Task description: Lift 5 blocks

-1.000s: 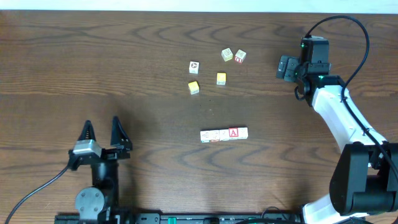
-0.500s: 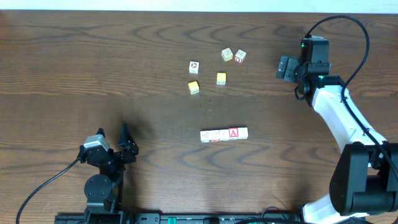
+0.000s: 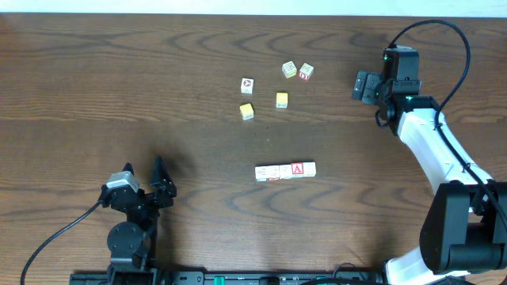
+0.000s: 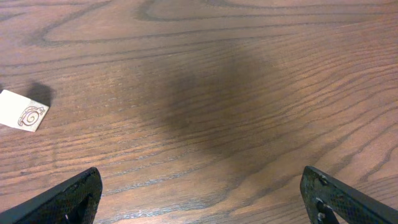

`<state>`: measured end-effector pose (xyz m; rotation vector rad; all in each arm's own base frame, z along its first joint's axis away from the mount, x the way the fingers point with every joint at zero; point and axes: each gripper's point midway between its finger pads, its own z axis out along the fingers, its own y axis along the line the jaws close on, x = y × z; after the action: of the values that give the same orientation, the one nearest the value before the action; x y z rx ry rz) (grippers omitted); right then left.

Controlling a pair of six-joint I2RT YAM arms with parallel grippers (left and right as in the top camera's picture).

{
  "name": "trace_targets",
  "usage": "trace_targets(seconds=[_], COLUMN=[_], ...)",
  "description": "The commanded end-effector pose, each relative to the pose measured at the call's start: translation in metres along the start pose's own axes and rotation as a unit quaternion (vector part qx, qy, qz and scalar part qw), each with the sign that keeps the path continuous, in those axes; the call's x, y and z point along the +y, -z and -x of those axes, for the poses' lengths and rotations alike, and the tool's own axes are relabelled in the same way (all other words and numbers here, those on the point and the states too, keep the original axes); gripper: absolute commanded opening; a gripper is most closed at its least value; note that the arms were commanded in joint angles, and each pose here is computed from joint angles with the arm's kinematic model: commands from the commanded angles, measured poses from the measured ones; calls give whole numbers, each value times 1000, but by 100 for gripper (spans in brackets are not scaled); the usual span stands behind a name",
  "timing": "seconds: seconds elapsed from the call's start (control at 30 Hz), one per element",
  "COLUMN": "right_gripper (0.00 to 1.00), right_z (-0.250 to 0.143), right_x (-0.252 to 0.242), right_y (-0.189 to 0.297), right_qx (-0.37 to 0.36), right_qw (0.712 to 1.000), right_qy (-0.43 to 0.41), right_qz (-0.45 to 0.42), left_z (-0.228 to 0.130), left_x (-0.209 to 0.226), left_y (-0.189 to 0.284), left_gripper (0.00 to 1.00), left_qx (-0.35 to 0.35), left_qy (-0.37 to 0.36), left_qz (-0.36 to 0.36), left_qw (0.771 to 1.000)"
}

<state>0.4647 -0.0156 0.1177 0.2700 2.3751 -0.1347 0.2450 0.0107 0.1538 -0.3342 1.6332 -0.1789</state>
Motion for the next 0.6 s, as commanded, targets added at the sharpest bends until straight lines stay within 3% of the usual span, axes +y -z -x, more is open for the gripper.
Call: trace_targets(seconds=[0.0, 0.27, 0.4, 0.57], right_gripper=[99, 99, 99, 99], right_z=[9, 19, 26, 43], right_x=[-1, -4, -13, -23], right_y=[5, 36, 94, 183], right_qx=[-12, -25, -40, -114], right_qw=[1000, 1000, 999, 993], right_qy=[3, 1, 0, -12], right_qz=[-2, 2, 6, 26], left_z=[-14, -14, -14, -14], left_x=[7, 7, 7, 7], left_y=[0, 0, 0, 0], left_gripper=[72, 72, 72, 72], left_qx=[25, 25, 25, 25], left_qy=[-3, -3, -3, -3], left_qz=[15, 15, 15, 15], left_qw=[1000, 1000, 1000, 1000])
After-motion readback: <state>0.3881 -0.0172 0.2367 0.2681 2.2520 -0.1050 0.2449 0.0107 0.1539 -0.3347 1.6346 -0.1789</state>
